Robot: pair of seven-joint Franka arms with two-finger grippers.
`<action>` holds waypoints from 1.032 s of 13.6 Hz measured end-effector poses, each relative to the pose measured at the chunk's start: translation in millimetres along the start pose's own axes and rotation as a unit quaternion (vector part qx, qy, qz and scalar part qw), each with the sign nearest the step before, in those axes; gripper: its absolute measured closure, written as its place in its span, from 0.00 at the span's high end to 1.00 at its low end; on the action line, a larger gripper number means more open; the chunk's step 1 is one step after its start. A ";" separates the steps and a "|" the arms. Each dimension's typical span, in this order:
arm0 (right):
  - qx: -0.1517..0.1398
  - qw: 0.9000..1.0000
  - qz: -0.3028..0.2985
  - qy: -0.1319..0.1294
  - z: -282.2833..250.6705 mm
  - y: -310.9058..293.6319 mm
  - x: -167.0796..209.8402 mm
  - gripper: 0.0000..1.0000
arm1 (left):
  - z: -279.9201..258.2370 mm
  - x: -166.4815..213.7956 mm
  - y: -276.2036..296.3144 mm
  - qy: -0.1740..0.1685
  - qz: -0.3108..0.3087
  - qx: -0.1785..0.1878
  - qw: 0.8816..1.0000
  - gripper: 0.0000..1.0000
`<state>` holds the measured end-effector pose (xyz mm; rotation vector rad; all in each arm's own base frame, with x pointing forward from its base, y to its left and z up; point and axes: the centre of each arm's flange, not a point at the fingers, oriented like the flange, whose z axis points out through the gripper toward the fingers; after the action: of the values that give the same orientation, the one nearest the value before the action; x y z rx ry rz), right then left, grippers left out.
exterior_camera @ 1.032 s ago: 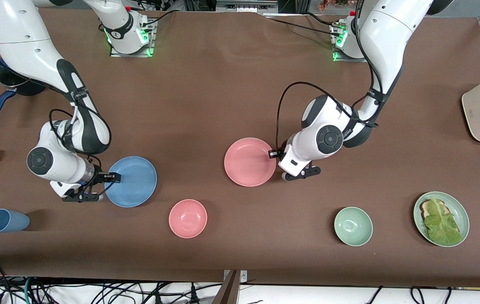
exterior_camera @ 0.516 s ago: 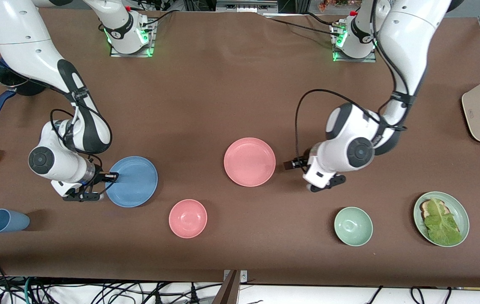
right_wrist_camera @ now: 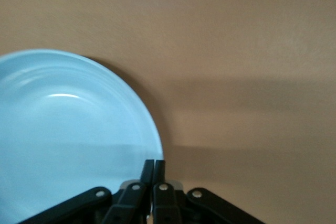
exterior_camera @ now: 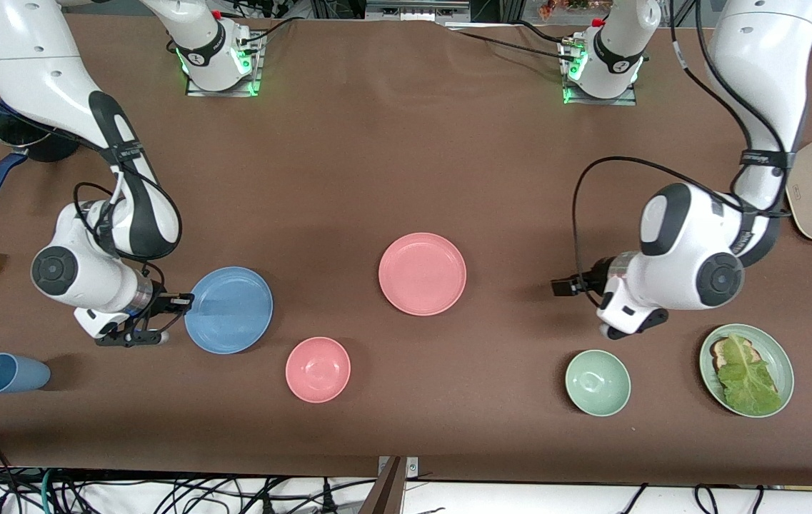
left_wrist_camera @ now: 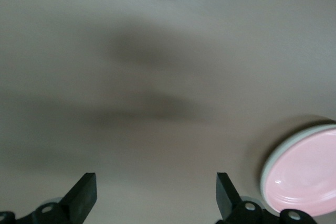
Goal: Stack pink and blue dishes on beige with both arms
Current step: 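Retract the left gripper while the right gripper holds the blue plate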
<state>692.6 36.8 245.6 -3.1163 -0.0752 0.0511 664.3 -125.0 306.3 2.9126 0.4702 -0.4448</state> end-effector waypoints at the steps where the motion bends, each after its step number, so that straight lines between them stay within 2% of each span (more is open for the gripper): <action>1: 0.001 1.000 -0.006 -0.002 -23.3 -8.8 7.9 0.01 | -2.7 5.1 -10.9 0.002 0.004 0.003 1.000 1.00; 3: 0.002 1.000 -0.020 -0.006 -68.7 -35.0 17.3 0.01 | -8.2 15.4 -34.0 0.004 0.010 0.003 1.000 1.00; 5: 0.002 1.000 -0.021 -0.009 -92.5 -80.9 17.0 0.01 | -16.8 24.4 -62.3 0.007 0.008 0.015 1.000 1.00; 7: 0.000 1.000 -0.025 -0.008 -95.4 -118.6 13.1 0.01 | -35.8 29.0 -91.2 0.014 -0.003 0.015 1.000 1.00; 9: -0.002 1.000 -0.026 -0.011 -90.8 -112.8 14.2 0.01 | -59.1 21.3 -105.1 0.032 -0.006 0.030 0.999 1.00; 12: -0.002 0.999 -0.041 -0.012 -74.2 -45.0 24.5 0.28 | -107.0 -7.4 -112.8 0.067 -0.019 0.065 0.995 1.00; 14: 0.001 0.999 -0.043 -0.013 -47.8 3.6 26.9 0.48 | -145.9 -36.3 -116.9 0.085 -0.007 0.069 0.994 1.00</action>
<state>721.2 33.4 292.3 -3.1059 -0.2085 0.0911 631.5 3.6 442.8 3.0985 0.5018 -0.2414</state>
